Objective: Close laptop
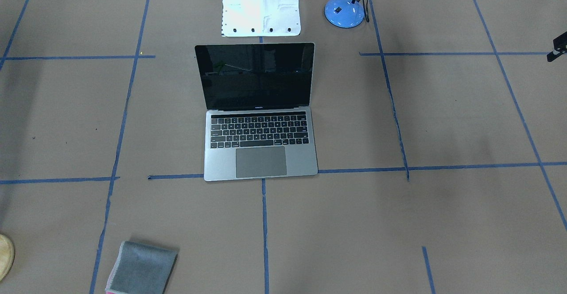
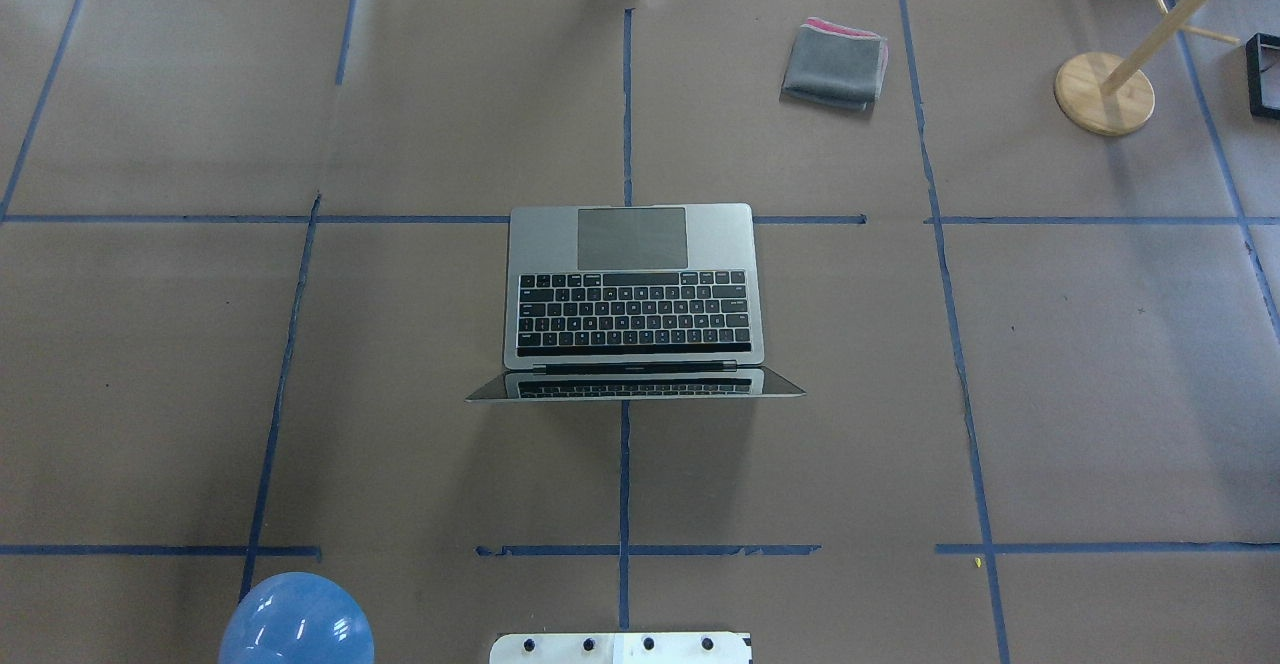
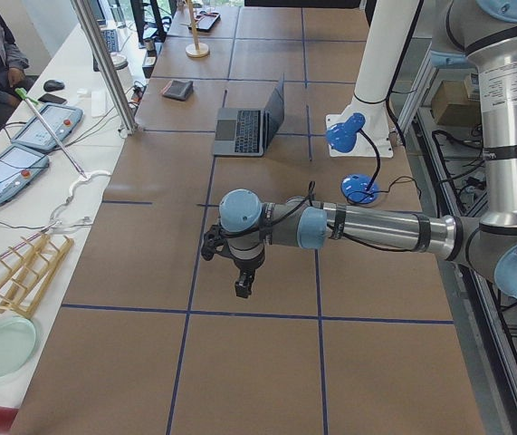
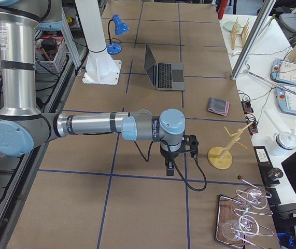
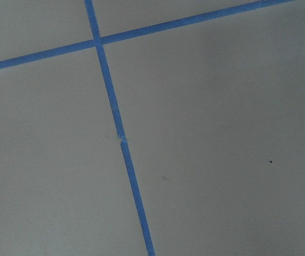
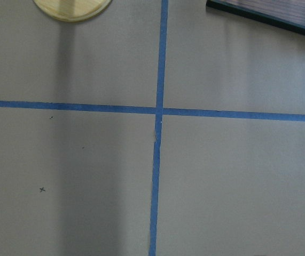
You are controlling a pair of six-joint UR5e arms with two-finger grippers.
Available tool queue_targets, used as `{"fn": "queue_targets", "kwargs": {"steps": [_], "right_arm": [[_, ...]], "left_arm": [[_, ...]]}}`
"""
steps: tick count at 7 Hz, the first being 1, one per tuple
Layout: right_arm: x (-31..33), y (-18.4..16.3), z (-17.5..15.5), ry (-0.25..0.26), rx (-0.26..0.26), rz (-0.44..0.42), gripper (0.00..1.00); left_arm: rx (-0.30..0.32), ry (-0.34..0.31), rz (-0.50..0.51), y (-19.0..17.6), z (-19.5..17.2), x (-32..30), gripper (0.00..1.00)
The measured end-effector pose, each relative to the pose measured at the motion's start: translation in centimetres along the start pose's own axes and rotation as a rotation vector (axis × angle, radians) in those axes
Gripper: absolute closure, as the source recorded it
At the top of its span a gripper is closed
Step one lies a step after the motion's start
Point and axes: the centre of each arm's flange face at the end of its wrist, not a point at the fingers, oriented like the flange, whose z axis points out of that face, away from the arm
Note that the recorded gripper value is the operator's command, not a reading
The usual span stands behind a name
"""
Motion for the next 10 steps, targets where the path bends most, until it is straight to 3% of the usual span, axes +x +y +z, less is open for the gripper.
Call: {"fn": "queue_targets", "kwargs": {"steps": [2,4,5,7,10], "right_arm": [[-0.3,0.0,-0.3,-0.008,0.006,-0.008,0.0],[-2.5,-0.4,-1.1,-0.05,0.022,-0.044,0.0],[-4.1,-0.5,-1.4,-0.082,0.027,-0.069,0.0],[-7.8,-0.6,-2.1,-0.206,0.027,-0.114,0.01],[-17.1,0.0,-3.3,-0.28,0.019,-0.093,0.01]], "left_arm": [[0.009,-0.001,0.014,-0.1,-0.3,0.3,0.01],[0.031,-0.001,0.038,-1.3,-1.1,1.2,0.01],[0.063,-0.002,0.071,-3.3,-2.2,2.3,0.01],[0.134,0.005,0.15,-7.0,-4.4,4.9,0.01],[0.202,0.104,0.118,-9.3,-3.1,11.4,0.0]]}}
